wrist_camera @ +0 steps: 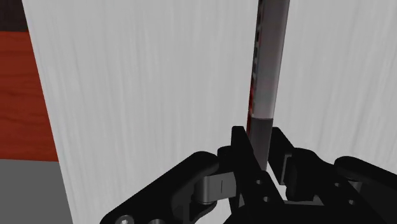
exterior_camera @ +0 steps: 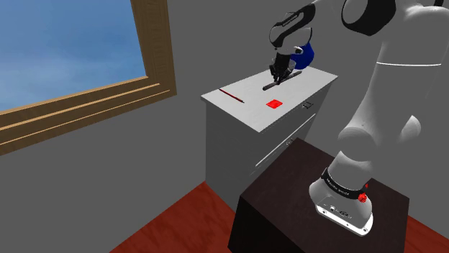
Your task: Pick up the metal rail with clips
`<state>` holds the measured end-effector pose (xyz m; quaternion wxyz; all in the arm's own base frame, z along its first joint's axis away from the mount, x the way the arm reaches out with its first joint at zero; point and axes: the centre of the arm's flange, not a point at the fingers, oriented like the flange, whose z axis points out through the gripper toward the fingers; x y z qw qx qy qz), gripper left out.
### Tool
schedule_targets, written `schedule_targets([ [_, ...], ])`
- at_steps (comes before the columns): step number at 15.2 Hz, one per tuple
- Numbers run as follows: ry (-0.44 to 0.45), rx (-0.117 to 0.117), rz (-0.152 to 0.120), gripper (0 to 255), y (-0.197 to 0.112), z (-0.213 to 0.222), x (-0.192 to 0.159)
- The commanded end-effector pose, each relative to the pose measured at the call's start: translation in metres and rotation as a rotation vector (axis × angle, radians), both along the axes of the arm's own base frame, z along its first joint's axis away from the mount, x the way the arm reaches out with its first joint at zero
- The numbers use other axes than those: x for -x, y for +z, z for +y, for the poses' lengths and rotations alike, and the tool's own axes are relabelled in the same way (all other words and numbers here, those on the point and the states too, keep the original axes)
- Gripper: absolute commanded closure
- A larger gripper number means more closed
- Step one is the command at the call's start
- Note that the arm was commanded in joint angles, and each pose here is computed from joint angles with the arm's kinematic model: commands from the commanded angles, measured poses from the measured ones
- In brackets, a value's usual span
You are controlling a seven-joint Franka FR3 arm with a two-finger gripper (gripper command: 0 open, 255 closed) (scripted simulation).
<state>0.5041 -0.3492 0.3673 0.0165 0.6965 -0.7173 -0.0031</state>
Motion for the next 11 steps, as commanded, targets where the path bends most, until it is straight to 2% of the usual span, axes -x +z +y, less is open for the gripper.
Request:
schedule_targets([
  [1, 0.000, 0.000, 0.000, 255, 0.010, 0.000, 0.000],
  [9, 0.000, 0.000, 0.000, 255, 0.052, 0.000, 0.000],
  [11, 0.000, 0.000, 0.000, 255, 0.053, 0.000, 0.000],
])
